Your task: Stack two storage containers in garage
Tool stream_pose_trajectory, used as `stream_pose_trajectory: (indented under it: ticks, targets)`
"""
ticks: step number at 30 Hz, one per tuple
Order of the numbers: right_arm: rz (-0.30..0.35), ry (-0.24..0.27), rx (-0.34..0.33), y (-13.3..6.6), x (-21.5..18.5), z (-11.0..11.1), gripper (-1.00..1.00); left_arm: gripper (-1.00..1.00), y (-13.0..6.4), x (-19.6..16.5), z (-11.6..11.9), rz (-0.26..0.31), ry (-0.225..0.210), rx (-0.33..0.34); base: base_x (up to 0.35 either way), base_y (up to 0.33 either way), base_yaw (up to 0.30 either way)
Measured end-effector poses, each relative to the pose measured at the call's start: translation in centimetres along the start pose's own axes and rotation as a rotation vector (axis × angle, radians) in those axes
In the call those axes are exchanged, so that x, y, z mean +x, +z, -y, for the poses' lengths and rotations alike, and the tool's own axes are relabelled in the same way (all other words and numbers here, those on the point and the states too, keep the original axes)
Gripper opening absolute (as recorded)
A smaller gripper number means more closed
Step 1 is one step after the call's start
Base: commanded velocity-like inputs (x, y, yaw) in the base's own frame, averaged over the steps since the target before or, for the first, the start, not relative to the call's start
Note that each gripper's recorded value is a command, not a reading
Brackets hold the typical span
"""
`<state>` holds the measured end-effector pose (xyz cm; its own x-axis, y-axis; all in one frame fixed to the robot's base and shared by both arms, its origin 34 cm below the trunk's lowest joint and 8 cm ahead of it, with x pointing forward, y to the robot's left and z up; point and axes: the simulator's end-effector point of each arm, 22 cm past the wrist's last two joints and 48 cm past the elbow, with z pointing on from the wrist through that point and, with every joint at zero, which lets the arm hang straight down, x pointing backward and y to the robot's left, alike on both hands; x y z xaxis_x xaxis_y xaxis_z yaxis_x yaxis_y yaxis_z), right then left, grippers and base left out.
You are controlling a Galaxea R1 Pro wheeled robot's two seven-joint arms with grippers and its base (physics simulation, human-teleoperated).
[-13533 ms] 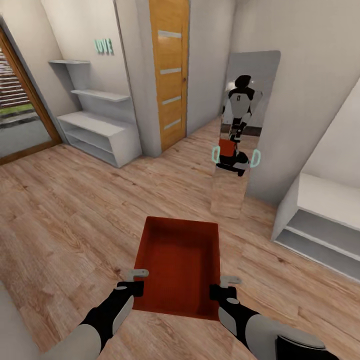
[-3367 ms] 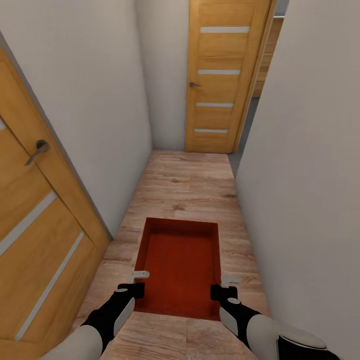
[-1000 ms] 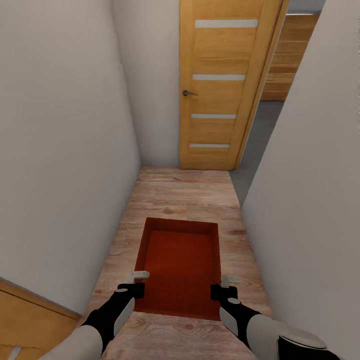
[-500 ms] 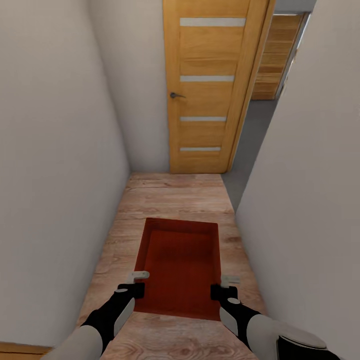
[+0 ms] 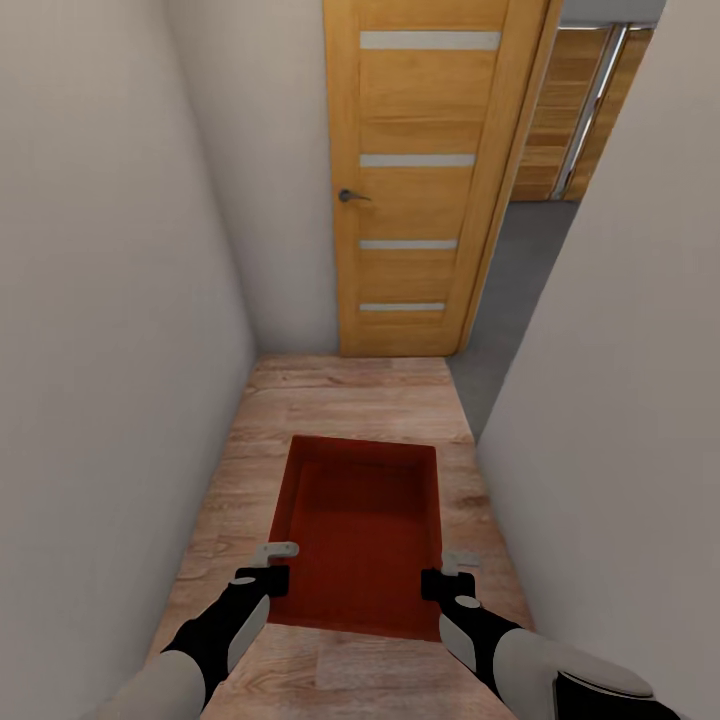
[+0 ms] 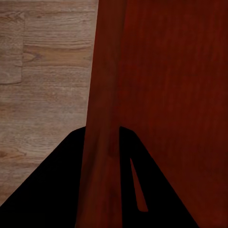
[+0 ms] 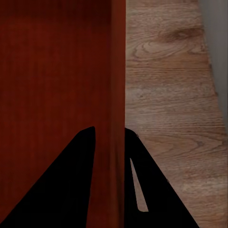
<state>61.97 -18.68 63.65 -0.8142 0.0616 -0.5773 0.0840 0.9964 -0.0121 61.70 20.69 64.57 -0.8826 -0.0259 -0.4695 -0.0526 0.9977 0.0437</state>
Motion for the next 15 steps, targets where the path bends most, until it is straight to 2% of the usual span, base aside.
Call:
stream_pose_trajectory:
  ticks: [15]
  targets:
    - [0.000, 0.001, 0.000, 0.00, 0.00, -0.01, -1.00, -1.00, 0.00, -0.02, -0.01, 0.000, 0.001, 0.000, 0.321, 0.000, 0.000]
